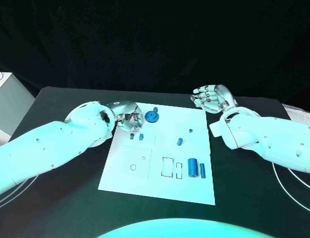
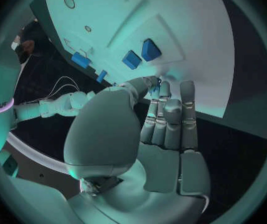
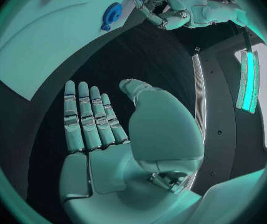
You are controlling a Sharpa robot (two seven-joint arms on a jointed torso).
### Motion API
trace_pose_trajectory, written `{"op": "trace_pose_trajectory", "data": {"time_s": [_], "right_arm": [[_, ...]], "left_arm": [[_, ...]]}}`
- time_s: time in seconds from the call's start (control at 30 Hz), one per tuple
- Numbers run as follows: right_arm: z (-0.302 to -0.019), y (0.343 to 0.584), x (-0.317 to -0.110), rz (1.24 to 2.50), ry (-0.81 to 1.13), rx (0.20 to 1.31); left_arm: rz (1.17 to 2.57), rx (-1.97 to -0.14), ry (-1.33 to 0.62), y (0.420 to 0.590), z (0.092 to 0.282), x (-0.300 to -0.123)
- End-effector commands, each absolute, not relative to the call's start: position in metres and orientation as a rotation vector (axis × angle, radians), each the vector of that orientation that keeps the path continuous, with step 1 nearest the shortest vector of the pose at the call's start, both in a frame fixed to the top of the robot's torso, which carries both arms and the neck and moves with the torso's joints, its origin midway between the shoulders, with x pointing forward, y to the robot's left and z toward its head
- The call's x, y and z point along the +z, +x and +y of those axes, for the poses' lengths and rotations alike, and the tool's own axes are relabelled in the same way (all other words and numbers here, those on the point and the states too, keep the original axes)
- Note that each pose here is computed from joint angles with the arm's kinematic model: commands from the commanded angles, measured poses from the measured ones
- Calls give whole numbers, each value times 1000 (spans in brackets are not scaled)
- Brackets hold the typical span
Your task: Assemble the parts on the task board
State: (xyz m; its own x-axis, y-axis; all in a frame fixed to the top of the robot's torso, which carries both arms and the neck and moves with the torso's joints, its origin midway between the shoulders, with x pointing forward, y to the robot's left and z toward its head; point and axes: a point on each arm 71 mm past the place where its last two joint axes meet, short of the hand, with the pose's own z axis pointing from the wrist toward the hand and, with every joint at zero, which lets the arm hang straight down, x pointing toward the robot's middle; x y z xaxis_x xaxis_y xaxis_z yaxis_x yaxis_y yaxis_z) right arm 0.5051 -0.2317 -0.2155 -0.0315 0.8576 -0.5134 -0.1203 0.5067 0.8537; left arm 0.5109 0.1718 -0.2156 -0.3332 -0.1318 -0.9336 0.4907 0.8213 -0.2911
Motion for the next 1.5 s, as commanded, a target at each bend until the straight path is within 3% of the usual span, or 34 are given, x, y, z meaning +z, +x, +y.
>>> {"op": "trace_pose_trajectory", "data": {"time_s": [0.03,1.5], "right_arm": [[-230,505,-215,1389,682,911],[-232,504,-215,1390,687,908]], "left_arm": [[1817,-664,286,510,169,-216],[1851,-646,300,508,168,-225]]}}
